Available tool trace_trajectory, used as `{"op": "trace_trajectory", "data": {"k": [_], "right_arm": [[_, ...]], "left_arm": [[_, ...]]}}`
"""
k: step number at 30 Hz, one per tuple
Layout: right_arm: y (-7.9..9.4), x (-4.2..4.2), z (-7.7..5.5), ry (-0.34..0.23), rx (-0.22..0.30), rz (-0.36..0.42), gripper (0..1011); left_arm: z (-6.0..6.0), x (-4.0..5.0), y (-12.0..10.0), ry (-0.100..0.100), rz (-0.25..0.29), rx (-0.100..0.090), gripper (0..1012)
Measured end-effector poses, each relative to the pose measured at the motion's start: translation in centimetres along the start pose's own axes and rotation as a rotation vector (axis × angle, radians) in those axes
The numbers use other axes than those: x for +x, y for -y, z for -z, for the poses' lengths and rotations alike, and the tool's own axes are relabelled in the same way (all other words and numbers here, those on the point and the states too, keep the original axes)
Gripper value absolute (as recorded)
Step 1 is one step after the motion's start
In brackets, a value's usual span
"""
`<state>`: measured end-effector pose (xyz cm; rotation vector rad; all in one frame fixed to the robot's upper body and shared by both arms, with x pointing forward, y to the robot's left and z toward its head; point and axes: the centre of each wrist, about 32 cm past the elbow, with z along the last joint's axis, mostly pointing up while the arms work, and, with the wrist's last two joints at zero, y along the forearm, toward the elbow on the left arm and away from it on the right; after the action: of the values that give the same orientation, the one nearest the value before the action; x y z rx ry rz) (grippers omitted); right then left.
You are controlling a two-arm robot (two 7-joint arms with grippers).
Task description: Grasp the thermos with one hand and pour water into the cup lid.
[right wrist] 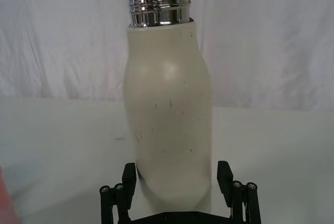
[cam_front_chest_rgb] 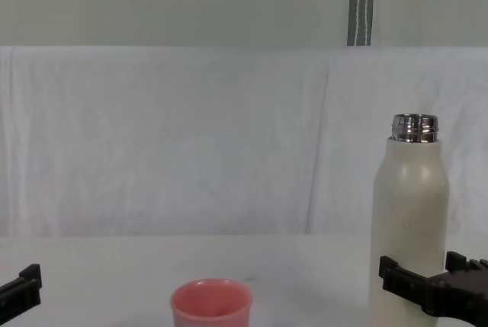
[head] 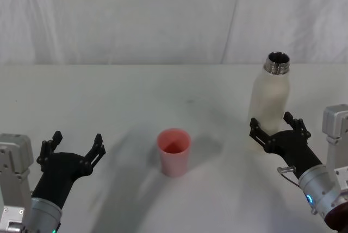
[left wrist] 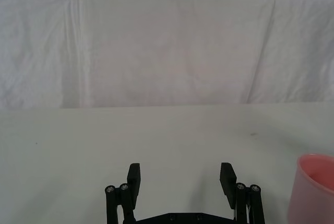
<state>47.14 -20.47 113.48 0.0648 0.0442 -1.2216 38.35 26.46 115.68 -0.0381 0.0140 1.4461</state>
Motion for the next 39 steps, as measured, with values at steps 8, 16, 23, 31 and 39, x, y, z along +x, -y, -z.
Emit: {"op": "trace_trajectory", "data": {"k": [8,16,23,31,39], "right_arm": [[-0.5,-0.1,-0.1,0.0,0.003,-0.004,1001],[-1.1,-0.2,0.0,0.0,0.003,-0.008,1001],[-1.6,-0.31,0.0,0.0,0.001,-0.011,1001],[-1.8,-0.43,0.0,0.001,0.0,-0.011,1001],[-1.9,-0.52,0.1,0.0,-0.007,-0.007,1001]], "left_arm": [[0.0,0.0,0.0,0.0,0.0,0.0,1001],[0.0,0.0,0.0,0.0,0.0,0.0,1001],[0.0,0.0,0.0,0.0,0.0,0.0,1001],[0.0,0.0,0.0,0.0,0.0,0.0,1001],[0.0,0.0,0.0,0.0,0.0,0.0,1001]]}}
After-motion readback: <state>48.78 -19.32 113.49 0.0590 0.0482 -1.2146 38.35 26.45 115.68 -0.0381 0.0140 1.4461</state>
